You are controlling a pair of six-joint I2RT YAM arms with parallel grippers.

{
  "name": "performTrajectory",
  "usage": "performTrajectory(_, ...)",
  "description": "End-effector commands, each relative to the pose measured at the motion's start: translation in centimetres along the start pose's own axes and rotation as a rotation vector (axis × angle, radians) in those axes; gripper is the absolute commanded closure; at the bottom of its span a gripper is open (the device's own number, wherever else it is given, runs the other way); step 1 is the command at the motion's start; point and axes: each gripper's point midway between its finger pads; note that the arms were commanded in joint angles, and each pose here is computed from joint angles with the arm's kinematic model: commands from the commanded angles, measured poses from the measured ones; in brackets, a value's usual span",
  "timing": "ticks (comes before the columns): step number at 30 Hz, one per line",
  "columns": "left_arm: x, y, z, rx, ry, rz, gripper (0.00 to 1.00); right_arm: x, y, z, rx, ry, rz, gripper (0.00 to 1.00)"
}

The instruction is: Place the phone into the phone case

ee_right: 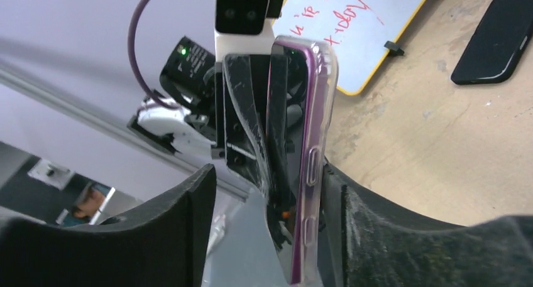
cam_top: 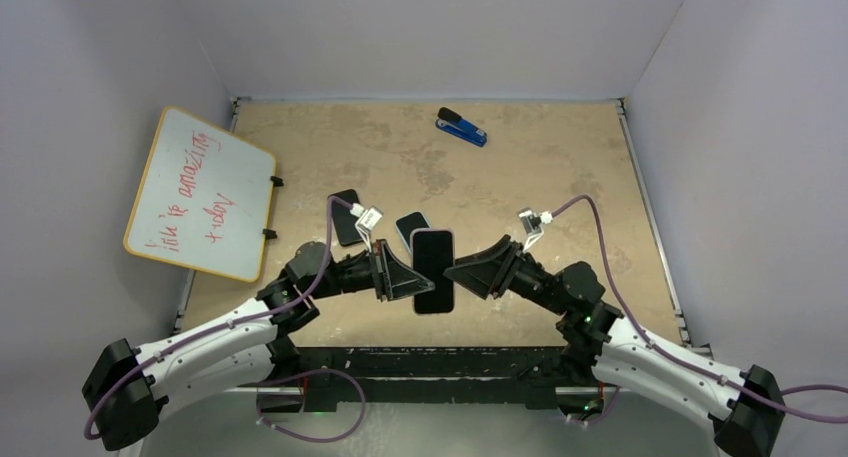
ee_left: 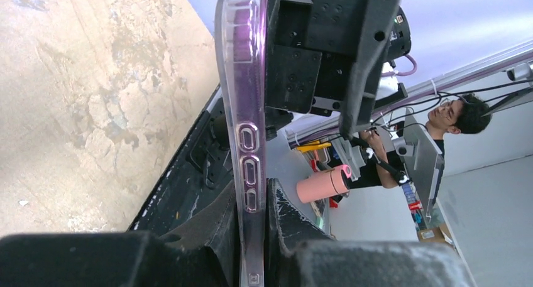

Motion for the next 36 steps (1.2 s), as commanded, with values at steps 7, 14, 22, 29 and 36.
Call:
performTrajectory(7, -1.8, -3.8, -0.4, 0.155, -0.087, 0.087, 1.0, 4.2, 0.6, -2.1, -0.094, 0.173, -0.027, 0.22)
performTrajectory(14, -1.8, -3.8, -0.1, 0.17, -0.085, 0.099, 1.0, 5.3, 0.4, -1.5, -0.12, 0.225, -0.007, 0.4)
performTrajectory(22, -2.2, -2.3, 0.0, 0.115, -0.113, 0.113, 1.0, 6.0, -0.1, -1.5, -0.099, 0.247, 0.05, 0.78)
performTrajectory(29, -2.5, 0.3, -0.7, -0.056, -0.12, 0.195, 1.0, 5.8, -1.0, -1.6, -0.015, 0.249, 0.069, 1.0)
performTrajectory(36, -0.3, -1.6, -1.2, 0.031, 0.011, 0.239, 1.0, 4.8, 0.0, -1.3, -0.039, 0.244, 0.018, 0.49)
Point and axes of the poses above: each gripper's point midway between its finger pads, its own z axis out along the fingers, its own y axis along the line the jaws close on, x = y × z, and after that the axes turned 12 degrees about -z, right-handed
